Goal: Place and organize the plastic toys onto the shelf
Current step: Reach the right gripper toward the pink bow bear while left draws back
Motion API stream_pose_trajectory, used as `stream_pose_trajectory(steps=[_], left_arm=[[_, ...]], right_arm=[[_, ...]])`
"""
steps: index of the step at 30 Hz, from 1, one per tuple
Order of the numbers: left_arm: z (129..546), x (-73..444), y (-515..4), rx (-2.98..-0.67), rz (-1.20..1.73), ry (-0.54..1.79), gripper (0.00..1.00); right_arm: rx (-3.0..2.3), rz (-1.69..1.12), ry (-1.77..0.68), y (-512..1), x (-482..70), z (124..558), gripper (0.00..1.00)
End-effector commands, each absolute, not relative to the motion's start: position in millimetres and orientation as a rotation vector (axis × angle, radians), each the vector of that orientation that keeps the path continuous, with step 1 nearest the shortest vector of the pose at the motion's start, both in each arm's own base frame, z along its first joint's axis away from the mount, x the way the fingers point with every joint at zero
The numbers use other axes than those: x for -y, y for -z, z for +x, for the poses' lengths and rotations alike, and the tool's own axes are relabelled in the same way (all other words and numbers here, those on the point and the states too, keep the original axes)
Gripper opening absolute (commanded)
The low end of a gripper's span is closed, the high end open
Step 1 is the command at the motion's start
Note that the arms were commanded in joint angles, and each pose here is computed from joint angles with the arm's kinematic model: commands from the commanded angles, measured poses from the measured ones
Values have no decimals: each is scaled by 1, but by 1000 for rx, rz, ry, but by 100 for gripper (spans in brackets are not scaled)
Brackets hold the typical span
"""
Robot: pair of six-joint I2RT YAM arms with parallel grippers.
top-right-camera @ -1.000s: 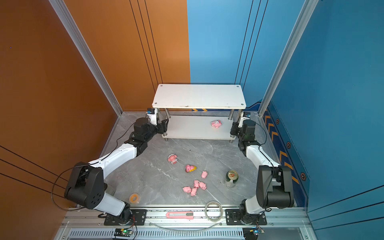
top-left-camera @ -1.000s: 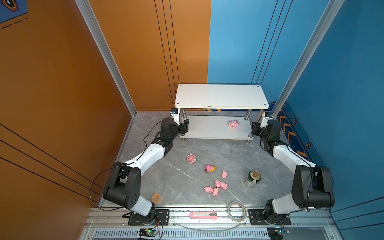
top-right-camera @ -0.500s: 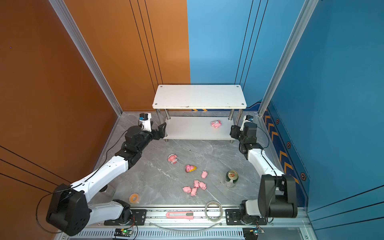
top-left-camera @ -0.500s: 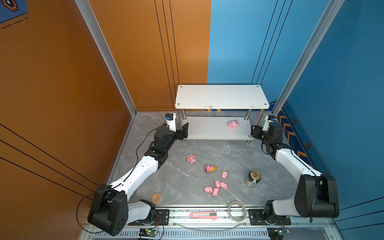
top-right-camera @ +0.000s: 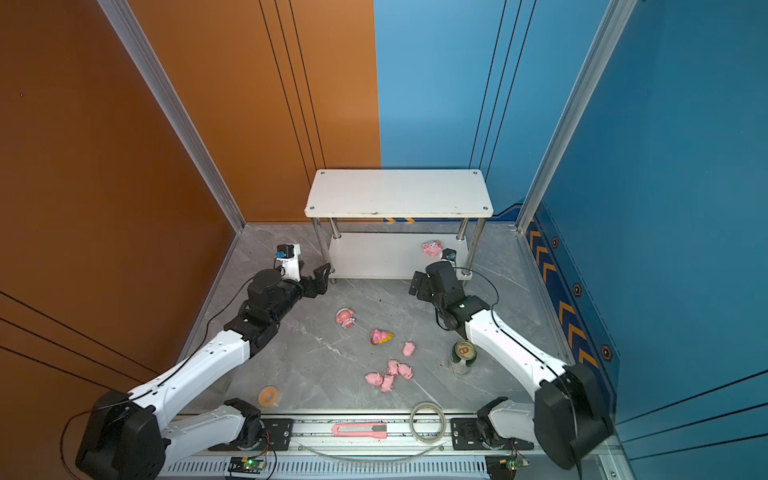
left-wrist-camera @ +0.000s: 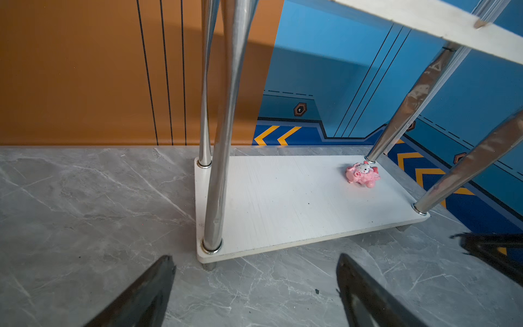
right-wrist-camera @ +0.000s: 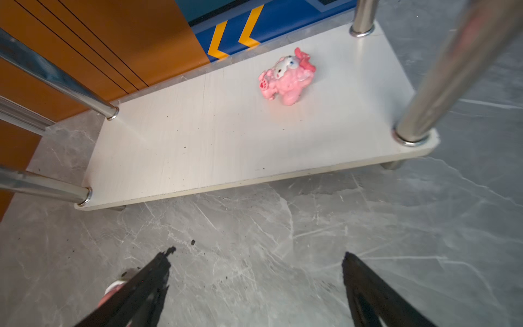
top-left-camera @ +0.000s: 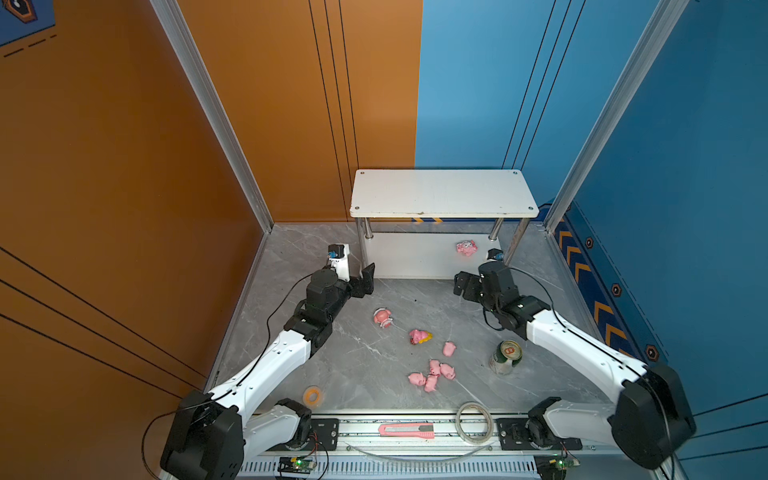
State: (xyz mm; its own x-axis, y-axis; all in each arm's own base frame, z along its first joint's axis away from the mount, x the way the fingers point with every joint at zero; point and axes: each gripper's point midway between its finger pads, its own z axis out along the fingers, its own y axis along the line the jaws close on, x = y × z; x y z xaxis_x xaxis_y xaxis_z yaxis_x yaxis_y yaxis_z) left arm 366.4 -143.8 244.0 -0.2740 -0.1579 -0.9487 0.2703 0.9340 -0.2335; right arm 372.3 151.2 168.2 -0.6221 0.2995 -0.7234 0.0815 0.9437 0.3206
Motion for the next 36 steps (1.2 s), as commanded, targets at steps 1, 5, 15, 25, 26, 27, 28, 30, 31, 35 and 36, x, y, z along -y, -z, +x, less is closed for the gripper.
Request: stream_pose_trajectory(steps=[1, 5, 15, 25, 26, 27, 28, 30, 31, 35, 36], left_arm=[[358, 149, -237, -1821, 97, 445, 91], [356, 150, -236, -1817, 101, 452, 92], [362, 154, -225, -1841, 107, 464, 93], [373, 151, -208, -1878, 88, 465, 94], [373, 152, -207, -1881, 90, 465, 94], [374, 152, -206, -1885, 86, 463, 94], [375, 151, -204, -1890, 84, 463, 94], [377, 151, -201, -1895, 81, 465, 94], [378, 151, -200, -1898, 81, 466, 94], [379, 152, -198, -1903, 81, 473, 94], [379, 152, -197, -1905, 82, 476, 94]], right_arm=[[-2207, 359, -319, -172, -160, 407, 100], [-2196, 461, -276, -154, -151, 445, 100], [-2183, 589, -229, -130, -117, 510, 98], [-2188, 555, -297, -118, -120, 563, 95], [-2197, 542, -307, -114, -123, 568, 94], [-2208, 528, -313, -111, -126, 573, 93], [-2211, 508, -324, -112, -130, 577, 92], [-2213, 480, -333, -113, -135, 584, 90], [-2213, 463, -339, -114, -137, 586, 88], [-2237, 416, -342, -111, -142, 589, 81], [-2245, 407, -337, -108, -141, 589, 79]])
